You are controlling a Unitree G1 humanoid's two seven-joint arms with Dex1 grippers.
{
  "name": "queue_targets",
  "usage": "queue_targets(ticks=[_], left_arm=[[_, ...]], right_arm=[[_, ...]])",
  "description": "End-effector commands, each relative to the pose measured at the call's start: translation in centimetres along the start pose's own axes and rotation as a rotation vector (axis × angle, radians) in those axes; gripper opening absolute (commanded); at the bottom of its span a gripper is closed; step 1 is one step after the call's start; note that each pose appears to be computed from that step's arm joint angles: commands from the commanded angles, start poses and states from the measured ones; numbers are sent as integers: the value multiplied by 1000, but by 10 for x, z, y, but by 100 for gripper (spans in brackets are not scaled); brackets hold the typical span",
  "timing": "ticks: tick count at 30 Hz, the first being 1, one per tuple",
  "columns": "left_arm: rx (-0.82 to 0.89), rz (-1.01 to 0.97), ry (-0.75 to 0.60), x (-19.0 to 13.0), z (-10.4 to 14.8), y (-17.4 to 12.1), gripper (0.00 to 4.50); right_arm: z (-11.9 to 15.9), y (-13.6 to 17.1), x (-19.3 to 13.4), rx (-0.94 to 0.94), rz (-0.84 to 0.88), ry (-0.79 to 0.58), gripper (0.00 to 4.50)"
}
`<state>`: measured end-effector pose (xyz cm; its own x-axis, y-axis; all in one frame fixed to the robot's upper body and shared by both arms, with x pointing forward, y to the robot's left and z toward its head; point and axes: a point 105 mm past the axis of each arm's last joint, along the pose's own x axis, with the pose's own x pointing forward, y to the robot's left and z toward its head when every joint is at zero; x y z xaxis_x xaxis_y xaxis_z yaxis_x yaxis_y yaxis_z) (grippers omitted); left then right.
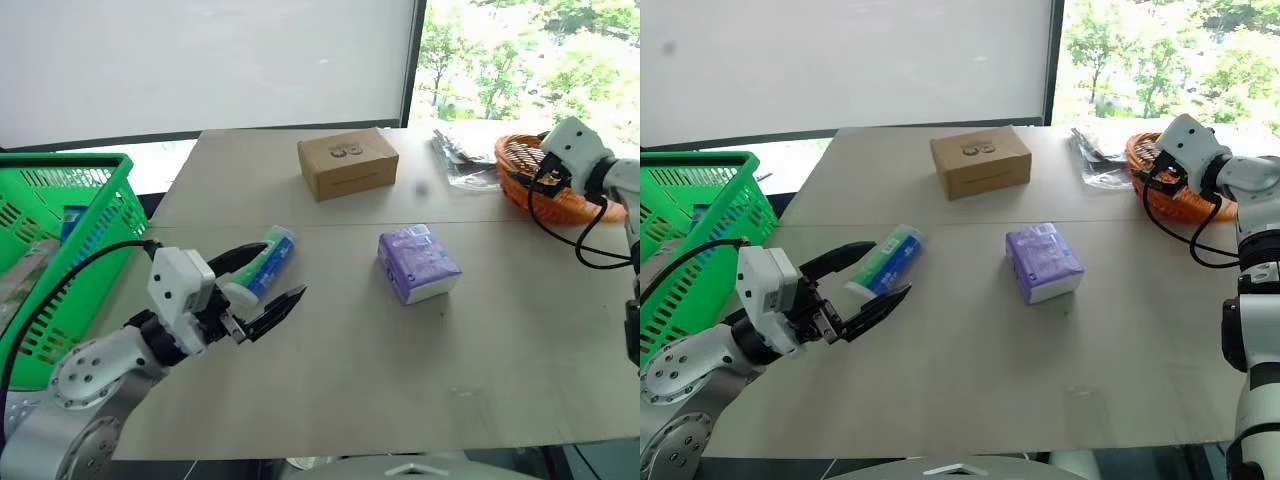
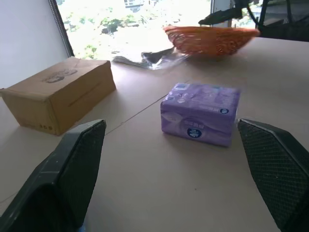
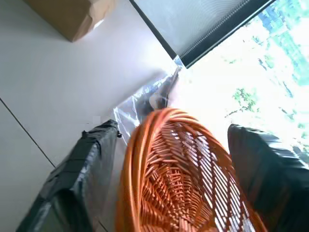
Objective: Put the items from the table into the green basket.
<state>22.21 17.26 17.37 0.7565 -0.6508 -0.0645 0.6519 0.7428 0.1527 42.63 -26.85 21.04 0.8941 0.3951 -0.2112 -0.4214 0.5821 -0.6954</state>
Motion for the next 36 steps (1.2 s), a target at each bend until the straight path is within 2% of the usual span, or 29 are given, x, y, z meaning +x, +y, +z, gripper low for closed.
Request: queue_targets(ticks=[1,3,6,9,11,15,18,25,28,30,31,36], left_arm=[[28,216,126,-6,-18,32,450],[34,312,206,-11,-33,46,450],[28,457,269,-19,-48,69,450],[19,514,333,-19,-62,81,450],[1,524,369,-15,-72,84,450],[-81,449,396,3,-90,76,450],[-133,400,395,12,-95,71,450],[-247,413,590,4,-129,78,450],[-290,429,609,5,-134,80,355],[-288,430,616,6,-135,81,264],[-285,428,616,6,-135,81,235],[-217,467,551,8,-123,93,223]], right_arm=[[36,-5,-7,41,24,-192,443],[51,16,-13,145,165,-295,443],[84,62,-40,294,448,-449,443],[114,98,-63,400,646,-518,443],[125,115,-72,431,719,-525,443],[137,144,-85,449,813,-526,443],[138,154,-89,453,833,-515,443],[130,161,-84,420,799,-496,443],[132,162,-83,418,799,-504,450],[132,164,-83,414,799,-505,450],[132,164,-83,414,799,-504,450],[133,166,-82,411,804,-506,450]])
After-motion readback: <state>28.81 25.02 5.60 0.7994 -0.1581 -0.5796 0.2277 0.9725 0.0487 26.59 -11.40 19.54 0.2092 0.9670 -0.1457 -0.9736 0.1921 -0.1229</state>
